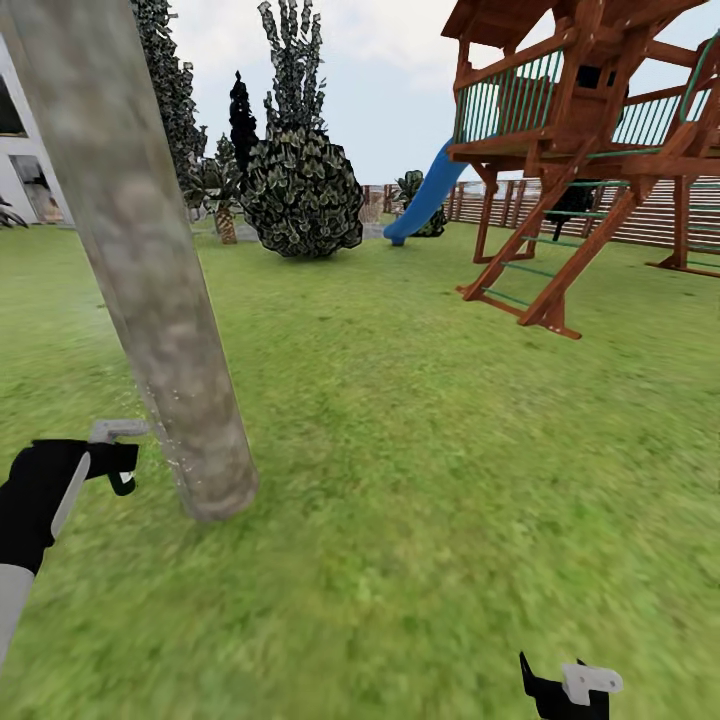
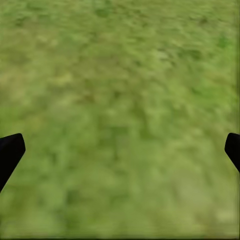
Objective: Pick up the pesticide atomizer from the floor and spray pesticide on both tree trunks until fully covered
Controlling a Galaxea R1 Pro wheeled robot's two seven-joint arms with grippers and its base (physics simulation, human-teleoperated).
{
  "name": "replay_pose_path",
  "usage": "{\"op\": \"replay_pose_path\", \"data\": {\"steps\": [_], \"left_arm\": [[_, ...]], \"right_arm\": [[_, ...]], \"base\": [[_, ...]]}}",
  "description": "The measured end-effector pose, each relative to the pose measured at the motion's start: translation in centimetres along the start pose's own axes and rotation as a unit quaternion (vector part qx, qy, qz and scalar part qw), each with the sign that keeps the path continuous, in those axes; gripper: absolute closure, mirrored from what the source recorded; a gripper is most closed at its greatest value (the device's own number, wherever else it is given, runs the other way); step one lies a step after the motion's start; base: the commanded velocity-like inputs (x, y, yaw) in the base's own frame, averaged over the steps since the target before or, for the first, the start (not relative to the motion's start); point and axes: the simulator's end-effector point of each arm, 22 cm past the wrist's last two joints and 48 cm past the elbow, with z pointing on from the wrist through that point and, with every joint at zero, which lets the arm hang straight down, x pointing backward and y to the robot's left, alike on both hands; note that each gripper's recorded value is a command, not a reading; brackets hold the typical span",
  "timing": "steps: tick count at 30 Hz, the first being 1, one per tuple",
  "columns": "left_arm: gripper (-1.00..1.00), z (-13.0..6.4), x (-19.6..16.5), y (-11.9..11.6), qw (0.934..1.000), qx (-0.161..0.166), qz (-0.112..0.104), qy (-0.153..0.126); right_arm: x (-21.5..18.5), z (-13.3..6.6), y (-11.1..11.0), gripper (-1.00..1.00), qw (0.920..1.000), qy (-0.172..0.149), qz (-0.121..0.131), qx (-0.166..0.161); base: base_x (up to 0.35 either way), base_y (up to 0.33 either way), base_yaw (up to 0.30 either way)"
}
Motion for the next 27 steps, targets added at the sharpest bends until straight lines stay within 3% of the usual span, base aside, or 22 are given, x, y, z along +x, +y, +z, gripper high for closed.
{"op": "replay_pose_path", "data": {"steps": [6, 16, 21, 27], "left_arm": [[1.0, -0.11, -0.25, 0.51, 1.0, -0.005, 0.0, -0.002], [1.0, -0.06, 0.07, 0.6, 1.0, -0.007, 0.001, -0.002], [1.0, 0.04, 0.25, 0.75, 0.9999, -0.01, 0.003, -0.004], [1.0, 0.08, 0.25, 0.54, 0.9999, -0.01, 0.003, -0.005]], "right_arm": [[0.01, -0.01, 0.06, -1.0, 1.0, 0.0, 0.0, 0.0], [-0.03, -0.02, -0.01, -1.0, 1.0, 0.0, 0.0, 0.0], [0.0, 0.0, 0.05, -1.0, 1.0, 0.0, 0.0, 0.0], [-0.02, -0.01, 0.0, -1.0, 1.0, 0.0, 0.0, 0.0]], "base": [[0.019, -0.013, 0.05], [0.253, -0.083, 0.064], [0.055, -0.002, 0.168], [0.027, -0.219, 0.063]]}}
